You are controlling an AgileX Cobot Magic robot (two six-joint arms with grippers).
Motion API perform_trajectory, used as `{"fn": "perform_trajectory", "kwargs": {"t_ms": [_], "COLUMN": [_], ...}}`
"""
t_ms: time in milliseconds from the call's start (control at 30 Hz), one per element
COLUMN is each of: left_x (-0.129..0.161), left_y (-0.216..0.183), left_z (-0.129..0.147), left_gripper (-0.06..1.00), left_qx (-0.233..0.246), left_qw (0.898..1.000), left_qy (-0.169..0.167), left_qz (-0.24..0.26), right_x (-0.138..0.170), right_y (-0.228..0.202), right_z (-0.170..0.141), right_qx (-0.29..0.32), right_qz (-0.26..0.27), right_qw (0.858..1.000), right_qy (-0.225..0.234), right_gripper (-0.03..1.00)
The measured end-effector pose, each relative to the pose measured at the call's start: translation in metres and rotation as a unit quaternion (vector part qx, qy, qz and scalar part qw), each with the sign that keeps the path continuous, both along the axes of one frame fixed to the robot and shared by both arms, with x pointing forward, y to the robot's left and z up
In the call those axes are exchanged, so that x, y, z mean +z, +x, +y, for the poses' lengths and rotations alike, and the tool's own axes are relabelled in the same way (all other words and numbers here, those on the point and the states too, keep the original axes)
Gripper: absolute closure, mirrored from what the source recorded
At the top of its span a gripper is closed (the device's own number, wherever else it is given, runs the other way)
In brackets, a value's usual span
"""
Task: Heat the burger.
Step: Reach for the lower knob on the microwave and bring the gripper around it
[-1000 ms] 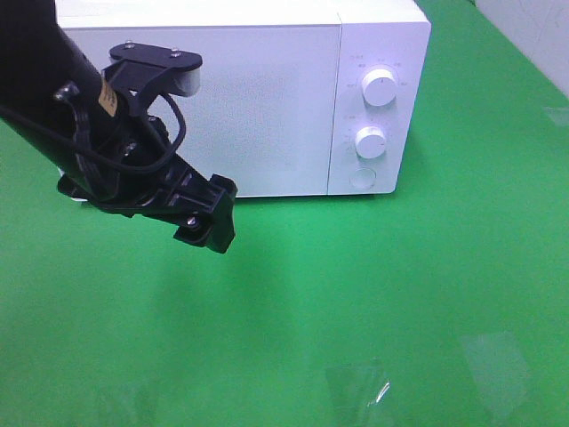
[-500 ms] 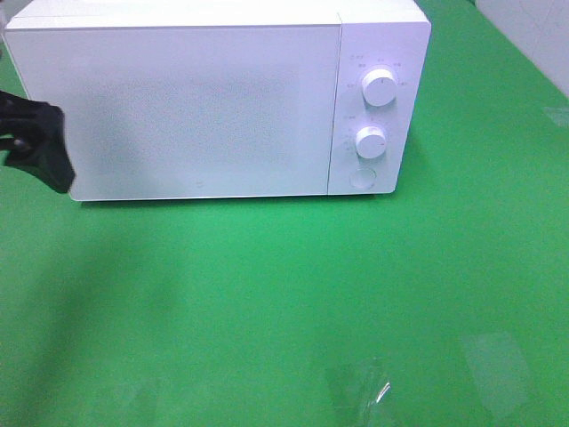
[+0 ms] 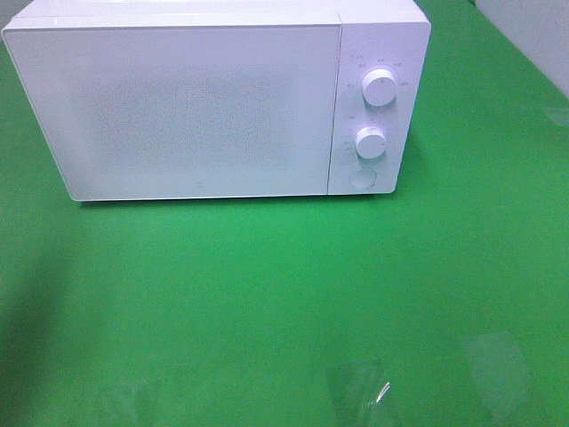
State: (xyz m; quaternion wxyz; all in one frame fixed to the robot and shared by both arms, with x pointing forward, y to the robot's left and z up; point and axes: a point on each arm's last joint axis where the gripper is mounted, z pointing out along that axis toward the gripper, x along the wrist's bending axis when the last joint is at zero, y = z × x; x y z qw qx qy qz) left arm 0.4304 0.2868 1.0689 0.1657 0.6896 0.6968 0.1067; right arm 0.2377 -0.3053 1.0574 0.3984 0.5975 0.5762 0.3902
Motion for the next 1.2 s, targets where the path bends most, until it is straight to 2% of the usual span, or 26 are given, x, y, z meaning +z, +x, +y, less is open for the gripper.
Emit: {"fn": "perform_trajectory", "kwargs": {"t_ms": [267, 367, 433, 533, 700, 767, 967, 1000, 1100, 1167, 1200], "left_x": [-0.025, -0.032, -0.033, -0.028, -0.029, -0.025, -0.020, -0.017, -0.015, -0.013, -0.013], "left_y": [-0.057, -0.081, -0.087, -0.101, -0.113, -0.125, -0.138, -0.145, -0.152, -0.165, -0.165], "left_z": [0.003, 0.004, 0.005, 0.006, 0.006, 0.006, 0.005, 0.004, 0.004, 0.005, 0.005], "left_gripper": [-0.05, -0.05, -0.05, -0.05, -0.05, -0.05, -0.05, -0.05, -0.05, -0.05, -0.05], "left_qx": [0.001, 0.001, 0.001, -0.006, -0.014, -0.016, -0.018, -0.019, -0.019, -0.017, -0.017], "left_qw": [1.000, 0.999, 0.999, 0.997, 0.996, 0.992, 0.986, 0.982, 0.977, 0.968, 0.968], "left_qy": [0.000, 0.000, 0.000, 0.004, 0.007, 0.007, -0.004, -0.013, -0.015, -0.016, -0.016], "left_qz": [-0.013, -0.036, -0.042, -0.082, -0.091, -0.125, -0.168, -0.190, -0.211, -0.251, -0.251], "right_x": [0.000, 0.000, 0.000, 0.000, 0.000, 0.000, 0.000, 0.000, 0.000, 0.000, 0.000], "right_y": [0.000, 0.000, 0.000, 0.000, 0.000, 0.000, 0.000, 0.000, 0.000, 0.000, 0.000], "right_z": [0.000, 0.000, 0.000, 0.000, 0.000, 0.000, 0.000, 0.000, 0.000, 0.000, 0.000], "right_qx": [0.000, 0.000, 0.000, 0.000, 0.000, 0.000, 0.000, 0.000, 0.000, 0.000, 0.000], "right_qz": [0.000, 0.000, 0.000, 0.000, 0.000, 0.000, 0.000, 0.000, 0.000, 0.000, 0.000], "right_qw": [1.000, 1.000, 1.000, 1.000, 1.000, 1.000, 1.000, 1.000, 1.000, 1.000, 1.000], "right_qy": [0.000, 0.000, 0.000, 0.000, 0.000, 0.000, 0.000, 0.000, 0.000, 0.000, 0.000], "right_gripper": [0.21, 0.21, 0.21, 0.21, 0.21, 0.21, 0.21, 0.21, 0.21, 0.21, 0.21]}}
